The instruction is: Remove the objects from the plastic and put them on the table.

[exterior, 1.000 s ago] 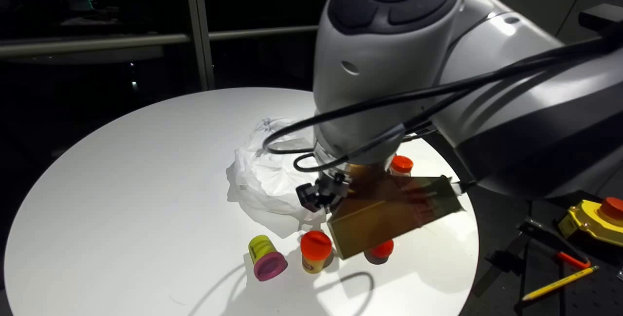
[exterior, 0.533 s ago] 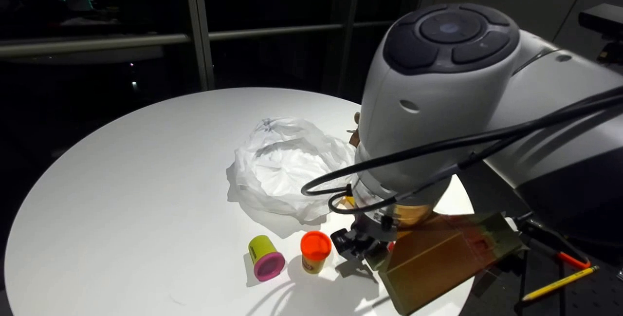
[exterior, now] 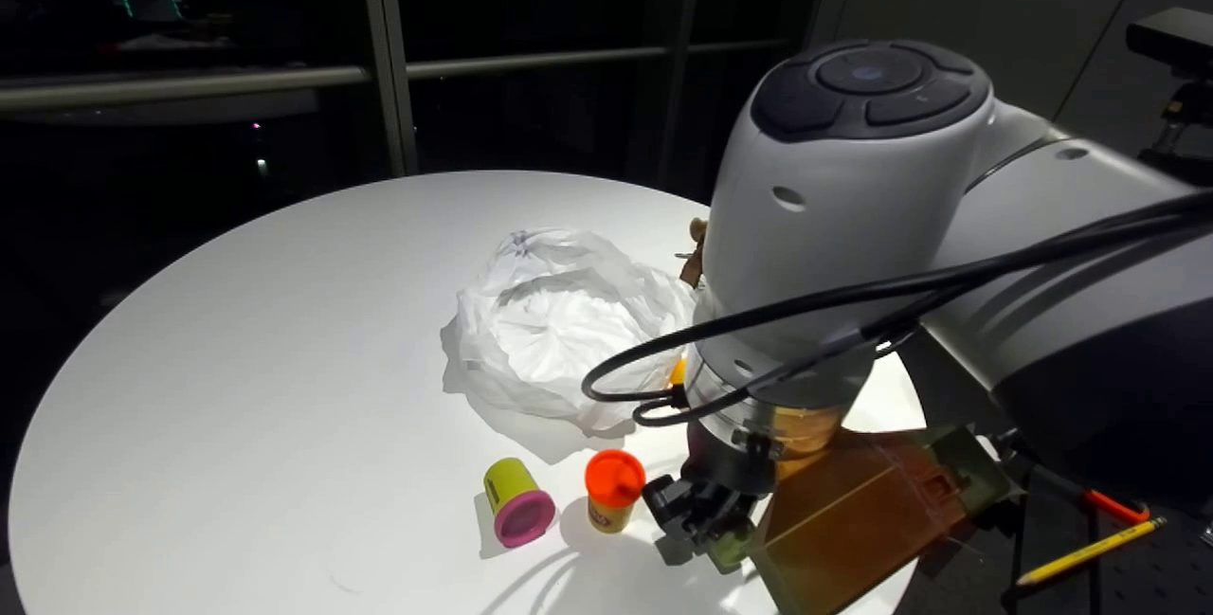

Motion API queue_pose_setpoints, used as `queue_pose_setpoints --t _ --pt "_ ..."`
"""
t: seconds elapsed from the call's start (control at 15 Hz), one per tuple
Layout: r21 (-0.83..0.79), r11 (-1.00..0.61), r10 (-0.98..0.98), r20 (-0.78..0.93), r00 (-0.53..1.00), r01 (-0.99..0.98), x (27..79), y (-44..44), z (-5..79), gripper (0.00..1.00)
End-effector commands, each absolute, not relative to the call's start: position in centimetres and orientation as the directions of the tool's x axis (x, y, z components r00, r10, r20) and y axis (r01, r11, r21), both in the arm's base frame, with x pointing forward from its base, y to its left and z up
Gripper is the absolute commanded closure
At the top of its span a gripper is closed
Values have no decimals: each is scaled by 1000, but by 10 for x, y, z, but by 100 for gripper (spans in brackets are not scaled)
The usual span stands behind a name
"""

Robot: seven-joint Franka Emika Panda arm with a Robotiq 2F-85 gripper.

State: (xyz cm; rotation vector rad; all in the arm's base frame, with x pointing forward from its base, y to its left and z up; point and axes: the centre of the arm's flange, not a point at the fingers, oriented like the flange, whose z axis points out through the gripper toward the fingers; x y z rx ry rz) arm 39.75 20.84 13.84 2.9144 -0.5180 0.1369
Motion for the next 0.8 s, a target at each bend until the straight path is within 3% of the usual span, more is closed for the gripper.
queue_pose_setpoints --t 0.0,0.07,0.33,0.73 --pt "112 -921 -356 145 923 -373 413 205 135 31" --pt "104 -919 -363 154 919 -380 416 204 135 30" --pt "53 -906 -404 182 896 -419 423 193 159 2" --pt "94 -913 -370 220 902 -398 431 167 247 0"
